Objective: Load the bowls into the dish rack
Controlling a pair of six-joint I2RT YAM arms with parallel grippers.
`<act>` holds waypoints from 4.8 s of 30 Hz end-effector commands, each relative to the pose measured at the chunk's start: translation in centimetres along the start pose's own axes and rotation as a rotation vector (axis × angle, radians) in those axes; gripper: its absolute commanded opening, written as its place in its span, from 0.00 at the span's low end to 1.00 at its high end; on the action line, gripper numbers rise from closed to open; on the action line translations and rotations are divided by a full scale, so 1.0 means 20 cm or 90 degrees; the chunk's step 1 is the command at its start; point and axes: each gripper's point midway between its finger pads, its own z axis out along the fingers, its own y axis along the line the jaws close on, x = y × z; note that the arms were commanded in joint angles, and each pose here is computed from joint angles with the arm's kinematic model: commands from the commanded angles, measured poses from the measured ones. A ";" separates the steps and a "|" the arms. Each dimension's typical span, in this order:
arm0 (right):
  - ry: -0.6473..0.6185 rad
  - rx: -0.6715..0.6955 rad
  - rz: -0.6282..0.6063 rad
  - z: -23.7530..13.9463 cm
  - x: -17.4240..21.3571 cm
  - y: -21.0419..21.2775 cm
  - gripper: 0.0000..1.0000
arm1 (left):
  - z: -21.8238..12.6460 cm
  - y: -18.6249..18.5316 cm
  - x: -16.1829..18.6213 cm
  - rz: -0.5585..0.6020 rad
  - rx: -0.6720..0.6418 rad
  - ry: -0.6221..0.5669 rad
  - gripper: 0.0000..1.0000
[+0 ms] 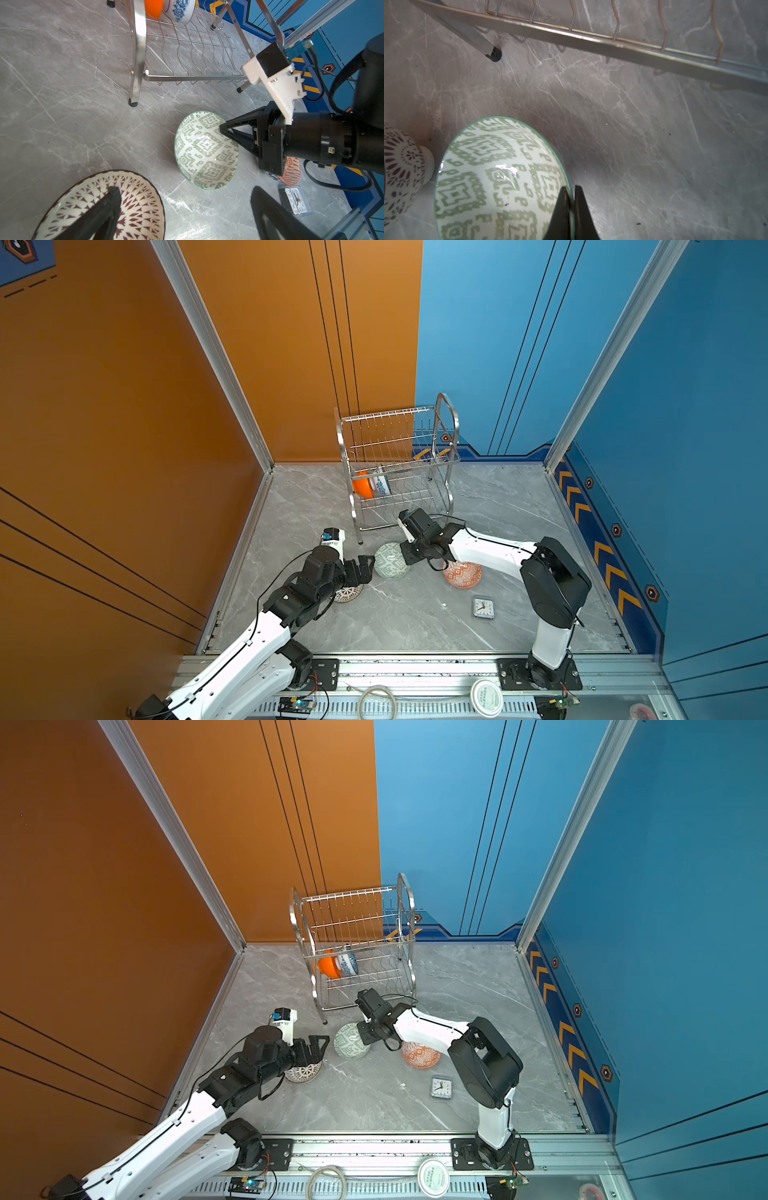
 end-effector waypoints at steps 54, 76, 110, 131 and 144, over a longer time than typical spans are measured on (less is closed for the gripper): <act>-0.074 0.050 -0.203 -0.24 -0.01 0.28 0.99 | -0.06 0.10 -0.06 -0.181 0.065 -0.011 0.98; 0.017 0.017 -0.310 -0.02 0.18 0.45 0.66 | -0.07 0.16 -0.05 -0.210 0.065 -0.017 0.98; 0.066 0.029 -0.310 0.15 0.24 0.42 0.26 | -0.08 0.18 -0.05 -0.219 0.063 -0.022 0.98; 0.025 -0.001 -0.274 0.00 0.13 0.42 0.00 | -0.09 0.18 -0.06 -0.221 0.064 -0.027 0.98; -0.151 -0.248 -0.131 -0.46 -0.25 0.48 0.00 | -0.09 0.16 -0.10 -0.219 0.069 -0.037 0.98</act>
